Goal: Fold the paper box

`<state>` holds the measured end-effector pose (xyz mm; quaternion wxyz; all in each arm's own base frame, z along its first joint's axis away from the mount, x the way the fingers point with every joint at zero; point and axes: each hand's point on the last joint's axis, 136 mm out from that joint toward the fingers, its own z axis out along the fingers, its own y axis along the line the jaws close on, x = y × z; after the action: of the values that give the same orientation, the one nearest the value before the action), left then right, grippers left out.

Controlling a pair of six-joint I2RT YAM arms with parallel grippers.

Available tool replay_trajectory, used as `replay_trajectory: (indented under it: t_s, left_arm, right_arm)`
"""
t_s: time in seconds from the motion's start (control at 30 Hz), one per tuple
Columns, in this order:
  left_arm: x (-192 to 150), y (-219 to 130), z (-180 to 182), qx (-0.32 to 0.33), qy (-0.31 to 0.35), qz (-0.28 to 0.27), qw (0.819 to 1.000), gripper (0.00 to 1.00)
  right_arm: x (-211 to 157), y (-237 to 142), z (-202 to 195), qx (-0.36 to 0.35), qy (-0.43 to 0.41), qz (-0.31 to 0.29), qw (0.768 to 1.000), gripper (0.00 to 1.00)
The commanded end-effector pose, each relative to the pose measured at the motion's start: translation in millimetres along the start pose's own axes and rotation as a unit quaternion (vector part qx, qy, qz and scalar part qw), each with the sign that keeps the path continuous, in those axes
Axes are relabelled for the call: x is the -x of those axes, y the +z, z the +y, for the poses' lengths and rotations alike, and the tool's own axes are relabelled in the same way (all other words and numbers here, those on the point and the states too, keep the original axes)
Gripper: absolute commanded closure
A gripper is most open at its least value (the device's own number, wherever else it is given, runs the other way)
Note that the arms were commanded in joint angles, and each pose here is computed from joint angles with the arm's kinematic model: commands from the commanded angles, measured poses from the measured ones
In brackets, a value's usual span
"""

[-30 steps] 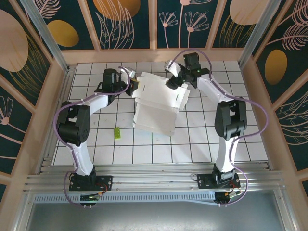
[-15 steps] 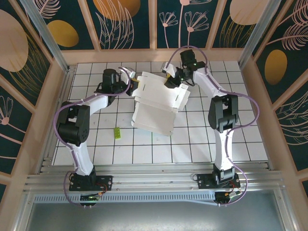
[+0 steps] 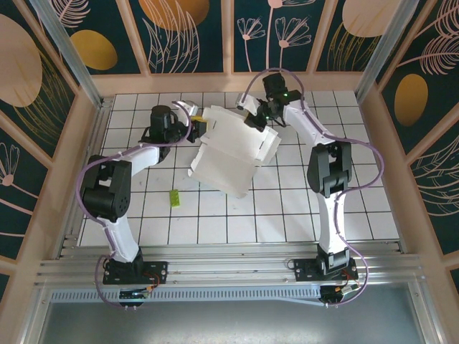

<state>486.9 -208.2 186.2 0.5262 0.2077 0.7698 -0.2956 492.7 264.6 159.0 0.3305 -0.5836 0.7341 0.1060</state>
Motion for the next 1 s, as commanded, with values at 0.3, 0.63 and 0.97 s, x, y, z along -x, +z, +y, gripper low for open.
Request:
replay_trajectory:
  t_s: [0.3,0.63,0.97]
  left_arm:
    - [-1.8,-36.1,4.5,0.079,-0.416,0.01,0.906,0.42]
    - [-1.7,-3.6,-16.9,-0.039,-0.58,0.022,0.813,0.57]
    - [-9.7,24.0,-11.7,-0.075,-0.65,0.013,0.756,0.59]
  right_arm:
    - [-8.7,-5.0,-2.2,-0.261,-0.173,0.136,0.94,0.99]
    - [-7.9,-2.9,16.1,-0.336,-0.237,0.125,0.903,0.98]
    - [7.8,-9.4,16.1,-0.383,-0.268,0.113,0.877,0.97]
